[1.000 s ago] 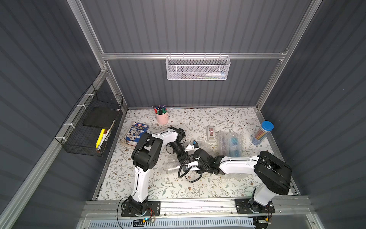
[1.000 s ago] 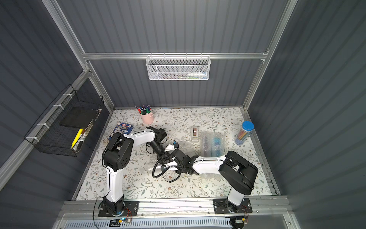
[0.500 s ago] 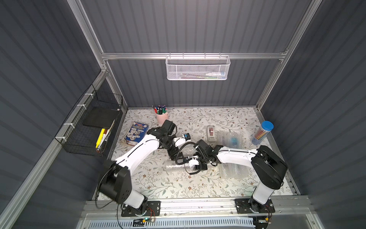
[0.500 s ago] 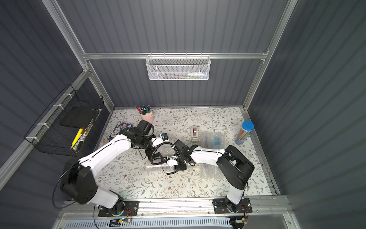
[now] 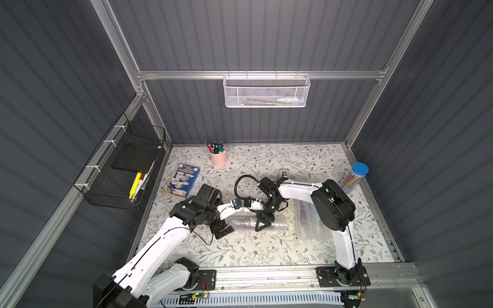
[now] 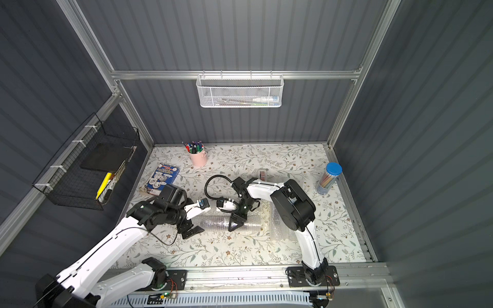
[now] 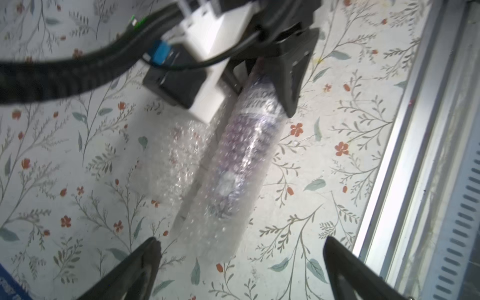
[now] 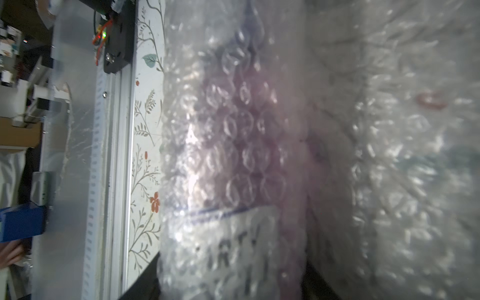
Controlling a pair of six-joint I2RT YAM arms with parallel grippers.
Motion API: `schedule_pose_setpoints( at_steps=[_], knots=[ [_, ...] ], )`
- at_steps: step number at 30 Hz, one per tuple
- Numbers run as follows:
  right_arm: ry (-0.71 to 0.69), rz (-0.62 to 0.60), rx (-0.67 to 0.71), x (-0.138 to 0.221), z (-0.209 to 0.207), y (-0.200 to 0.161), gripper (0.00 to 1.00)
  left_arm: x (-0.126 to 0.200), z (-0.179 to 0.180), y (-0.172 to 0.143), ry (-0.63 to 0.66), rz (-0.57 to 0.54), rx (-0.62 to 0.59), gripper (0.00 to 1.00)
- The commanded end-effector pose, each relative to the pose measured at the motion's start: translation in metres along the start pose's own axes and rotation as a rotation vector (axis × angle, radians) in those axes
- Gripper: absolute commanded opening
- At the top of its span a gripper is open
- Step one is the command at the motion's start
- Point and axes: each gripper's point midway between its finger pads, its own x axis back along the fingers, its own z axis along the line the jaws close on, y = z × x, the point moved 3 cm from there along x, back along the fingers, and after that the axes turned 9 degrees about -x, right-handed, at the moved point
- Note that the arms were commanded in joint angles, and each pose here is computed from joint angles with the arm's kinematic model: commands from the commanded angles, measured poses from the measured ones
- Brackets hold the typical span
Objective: Wrap wine bottles in bubble wrap
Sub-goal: Wrap the bubble wrap at the center of the board.
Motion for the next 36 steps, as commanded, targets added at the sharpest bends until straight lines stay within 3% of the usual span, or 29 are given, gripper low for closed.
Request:
schedule_pose_setpoints(
  at_steps=[1,5,11,17,23,30,36],
  knots=[
    [0.12,0.057,-0.115,-0.012,0.009,-0.019,0.56,-0.026,-0.013,0.027,-0.004,-0.073,-0.206,1.0],
    [0.124,0.057,-0.122,-0.014,0.006,-0.018,0.56,-0.059,-0.011,0.045,0.08,-0.08,-0.386,1.0],
    [0.135,0.069,-0.127,-0.016,0.002,-0.017,0.56,-0.098,-0.011,0.037,0.112,-0.027,-0.49,0.99],
    [0.144,0.067,-0.137,-0.018,0.001,-0.018,0.57,-0.118,-0.002,0.019,0.164,0.069,-0.494,0.97],
    [0.153,0.051,-0.136,-0.016,0.004,-0.017,0.59,-0.13,0.004,0.006,0.171,0.163,-0.468,0.78],
    [0.135,0.038,-0.123,-0.012,0.005,-0.013,0.63,-0.141,-0.01,0.002,0.046,0.178,-0.407,0.53],
    [0.088,0.01,-0.079,0.004,0.015,-0.004,0.73,-0.146,-0.014,-0.007,-0.033,0.222,-0.324,0.51]
  ],
)
